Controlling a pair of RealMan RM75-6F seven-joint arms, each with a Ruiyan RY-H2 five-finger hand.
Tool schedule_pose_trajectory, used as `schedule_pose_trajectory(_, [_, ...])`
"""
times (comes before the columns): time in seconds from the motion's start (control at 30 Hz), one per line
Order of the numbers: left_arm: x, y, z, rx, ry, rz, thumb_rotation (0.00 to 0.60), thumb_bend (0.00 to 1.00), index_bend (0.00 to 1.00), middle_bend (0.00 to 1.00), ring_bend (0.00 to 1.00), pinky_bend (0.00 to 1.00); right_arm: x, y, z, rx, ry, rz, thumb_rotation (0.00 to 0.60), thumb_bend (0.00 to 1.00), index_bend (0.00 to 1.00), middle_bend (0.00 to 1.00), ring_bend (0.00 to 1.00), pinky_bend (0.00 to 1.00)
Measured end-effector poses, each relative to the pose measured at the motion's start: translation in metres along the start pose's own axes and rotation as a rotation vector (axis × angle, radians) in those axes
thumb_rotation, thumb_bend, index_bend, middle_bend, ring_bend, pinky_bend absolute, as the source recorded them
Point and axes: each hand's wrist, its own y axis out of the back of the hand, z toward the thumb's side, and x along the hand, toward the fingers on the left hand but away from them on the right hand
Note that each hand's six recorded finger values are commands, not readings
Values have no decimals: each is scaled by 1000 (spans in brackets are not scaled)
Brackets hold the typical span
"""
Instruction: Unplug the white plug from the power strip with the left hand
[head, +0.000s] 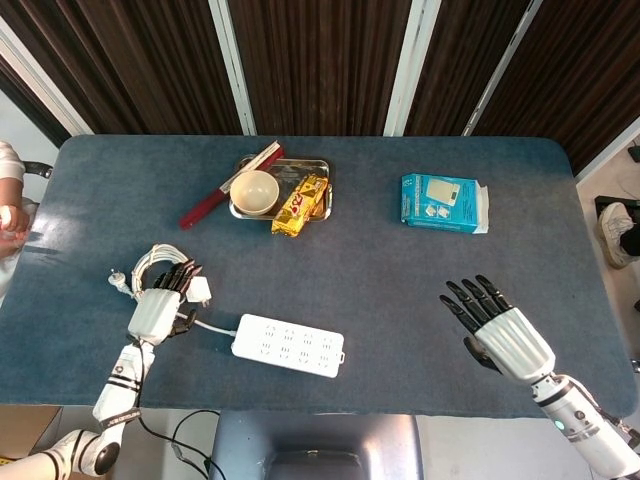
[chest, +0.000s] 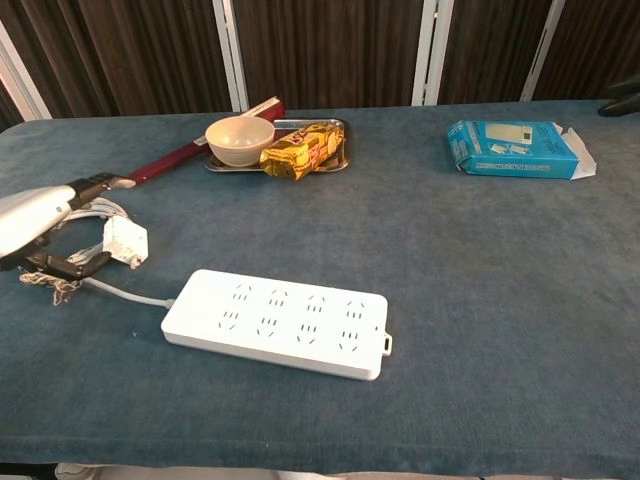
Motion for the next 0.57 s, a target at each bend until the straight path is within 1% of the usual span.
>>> schedule_pose_trajectory(0.03, [-5, 4, -3, 16, -2, -1, 600, 425, 0, 0, 0, 143, 4, -1, -2, 0, -22, 11, 600, 510, 0, 1, 0, 0])
schedule_pose_trajectory(0.13, [-28, 19, -10, 62, -7, -11, 600, 445, 0, 0, 0, 120, 22, -7, -10, -4, -123, 55, 600, 407, 0, 0, 0, 0])
schedule_pose_trajectory(0.2, [-54, 32, -17, 83, 0, -15, 600, 450, 0, 0, 0, 108, 40, -11, -17, -18, -206, 76, 600, 388, 0, 0, 0, 0])
schedule_pose_trajectory(0.27, [-82, 46, -25, 90, 20, -11, 600, 451, 0, 0, 0, 100, 55, -13, -24, -36, -274, 76, 600, 387, 0, 0, 0, 0])
schedule_pose_trajectory(0.3, [-101, 55, -30, 88, 37, -1, 600, 451, 0, 0, 0, 95, 64, -14, -28, -50, -316, 66, 600, 387, 0, 0, 0, 0])
schedule_pose_trajectory(0.4, [-142, 66, -42, 78, 81, 22, 600, 456, 0, 0, 0, 82, 87, -17, -38, -65, -410, 30, 600, 387, 0, 0, 0, 0])
schedule_pose_trajectory(0.47, [-156, 69, -43, 82, 73, 30, 600, 456, 0, 0, 0, 81, 95, -16, -41, -58, -434, 3, 600, 387, 0, 0, 0, 0])
schedule_pose_trajectory(0.5, [-161, 71, -43, 83, 61, 35, 600, 457, 0, 0, 0, 81, 98, -14, -42, -66, -440, -18, 600, 387, 0, 0, 0, 0])
schedule_pose_trajectory(0.57, [-168, 75, -45, 88, 60, 42, 600, 456, 0, 0, 0, 80, 103, -14, -41, -78, -444, -36, 600, 387, 0, 0, 0, 0])
